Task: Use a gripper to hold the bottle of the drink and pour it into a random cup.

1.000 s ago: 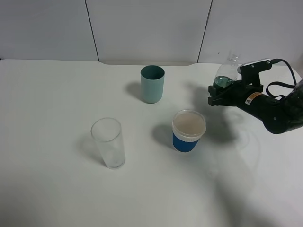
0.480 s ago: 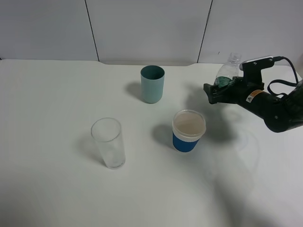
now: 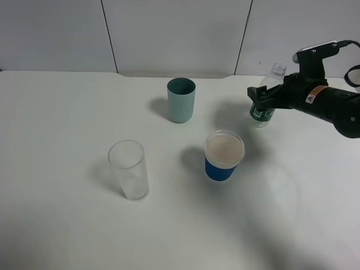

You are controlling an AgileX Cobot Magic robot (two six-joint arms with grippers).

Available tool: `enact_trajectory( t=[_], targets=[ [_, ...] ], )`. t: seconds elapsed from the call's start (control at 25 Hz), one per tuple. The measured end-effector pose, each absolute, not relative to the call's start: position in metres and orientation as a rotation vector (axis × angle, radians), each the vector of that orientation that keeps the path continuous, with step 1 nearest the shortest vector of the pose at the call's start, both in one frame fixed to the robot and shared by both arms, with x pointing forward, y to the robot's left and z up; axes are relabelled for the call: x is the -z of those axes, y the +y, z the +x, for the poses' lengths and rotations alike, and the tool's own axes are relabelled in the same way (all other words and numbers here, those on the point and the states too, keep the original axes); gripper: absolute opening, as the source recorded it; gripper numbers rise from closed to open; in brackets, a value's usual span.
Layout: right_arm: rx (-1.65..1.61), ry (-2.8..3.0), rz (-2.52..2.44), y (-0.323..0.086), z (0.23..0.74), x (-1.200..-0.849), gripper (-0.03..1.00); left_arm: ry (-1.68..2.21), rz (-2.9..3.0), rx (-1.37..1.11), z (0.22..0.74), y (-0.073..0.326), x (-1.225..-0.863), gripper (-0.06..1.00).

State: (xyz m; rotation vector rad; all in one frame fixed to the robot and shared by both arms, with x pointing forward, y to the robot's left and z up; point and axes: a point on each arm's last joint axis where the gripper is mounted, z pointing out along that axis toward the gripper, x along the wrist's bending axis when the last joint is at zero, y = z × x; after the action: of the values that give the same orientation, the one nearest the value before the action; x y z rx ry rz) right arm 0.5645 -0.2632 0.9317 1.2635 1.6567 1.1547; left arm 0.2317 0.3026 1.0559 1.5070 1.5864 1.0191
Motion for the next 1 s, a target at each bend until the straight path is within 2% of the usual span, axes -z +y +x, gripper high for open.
enact_trajectory(
  t=[0.36, 0.68, 1.0],
  targets=[
    [-1.207, 1.497, 1.176, -0.269, 0.54, -1.015, 0.95, 1.586, 1.507, -1.019, 0.232, 0.303, -1.056, 0.98],
    [-1.111, 1.42, 1.233, -0.292, 0.506, -1.068, 0.95, 1.586, 1.507, -1.019, 0.232, 0.303, -1.056, 0.98],
    [-1.035, 1.369, 1.237, -0.301, 0.46, -1.143, 0.95, 1.586, 1.507, -1.019, 0.232, 0.303, -1.056, 0.98]
  ],
)
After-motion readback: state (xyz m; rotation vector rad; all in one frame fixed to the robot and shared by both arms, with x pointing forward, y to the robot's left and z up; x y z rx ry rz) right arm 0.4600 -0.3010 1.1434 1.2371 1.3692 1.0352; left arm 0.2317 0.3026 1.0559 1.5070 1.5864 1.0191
